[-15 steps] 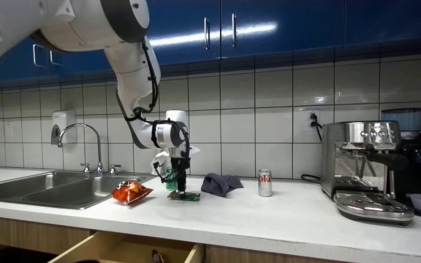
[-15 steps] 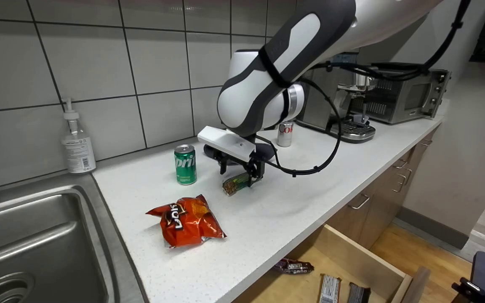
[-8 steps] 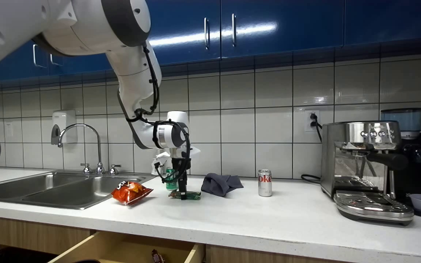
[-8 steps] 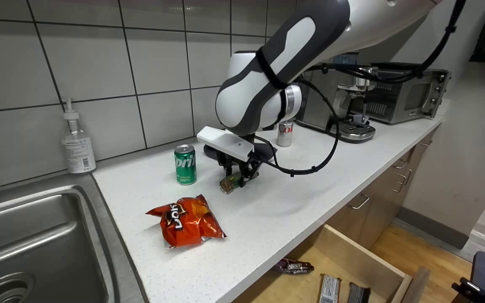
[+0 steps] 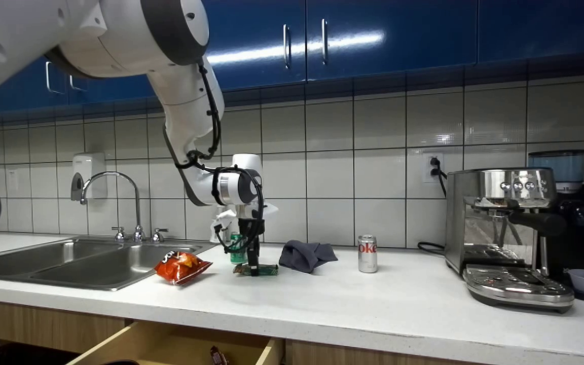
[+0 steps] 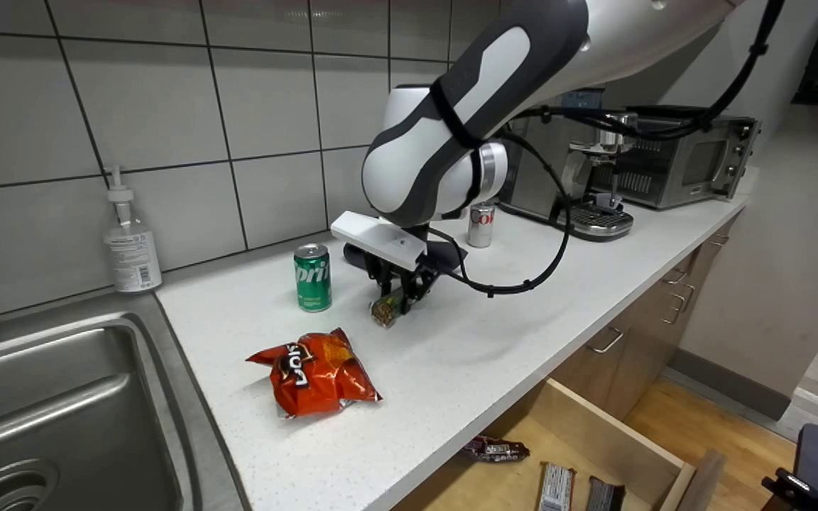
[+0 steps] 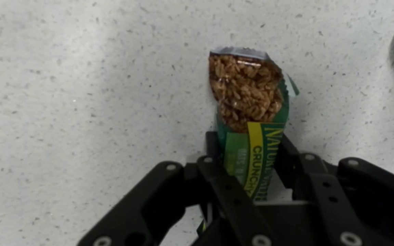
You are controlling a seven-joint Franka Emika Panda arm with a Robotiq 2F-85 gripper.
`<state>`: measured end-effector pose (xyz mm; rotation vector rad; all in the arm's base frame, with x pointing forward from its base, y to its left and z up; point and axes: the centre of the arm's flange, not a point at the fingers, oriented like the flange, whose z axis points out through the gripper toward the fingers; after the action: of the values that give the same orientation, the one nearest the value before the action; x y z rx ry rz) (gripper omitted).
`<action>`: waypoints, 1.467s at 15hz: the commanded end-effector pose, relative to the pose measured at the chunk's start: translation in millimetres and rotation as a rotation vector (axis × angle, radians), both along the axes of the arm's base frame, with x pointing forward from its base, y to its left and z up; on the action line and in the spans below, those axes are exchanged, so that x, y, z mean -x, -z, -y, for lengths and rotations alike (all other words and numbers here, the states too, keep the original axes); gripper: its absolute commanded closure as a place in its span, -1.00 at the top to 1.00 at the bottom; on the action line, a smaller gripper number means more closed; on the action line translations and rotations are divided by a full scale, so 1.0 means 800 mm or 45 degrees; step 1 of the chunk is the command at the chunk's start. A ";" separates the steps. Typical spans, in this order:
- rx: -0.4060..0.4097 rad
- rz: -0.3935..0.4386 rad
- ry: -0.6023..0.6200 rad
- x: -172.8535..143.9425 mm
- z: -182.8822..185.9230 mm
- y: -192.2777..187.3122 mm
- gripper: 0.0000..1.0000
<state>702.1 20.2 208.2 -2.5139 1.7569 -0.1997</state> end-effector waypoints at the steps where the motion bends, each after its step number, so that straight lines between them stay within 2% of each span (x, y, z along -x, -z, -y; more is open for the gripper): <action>1: -0.031 0.027 0.002 0.001 -0.005 -0.021 -0.67; 11: -0.038 0.051 -0.036 0.039 -0.016 -0.050 -0.67; 17: -0.035 0.035 -0.035 0.082 -0.031 -0.057 -0.67; 22: -0.035 -0.018 -0.022 0.121 -0.042 -0.052 -0.67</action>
<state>637.4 50.0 238.4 -2.5372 1.7033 -0.1585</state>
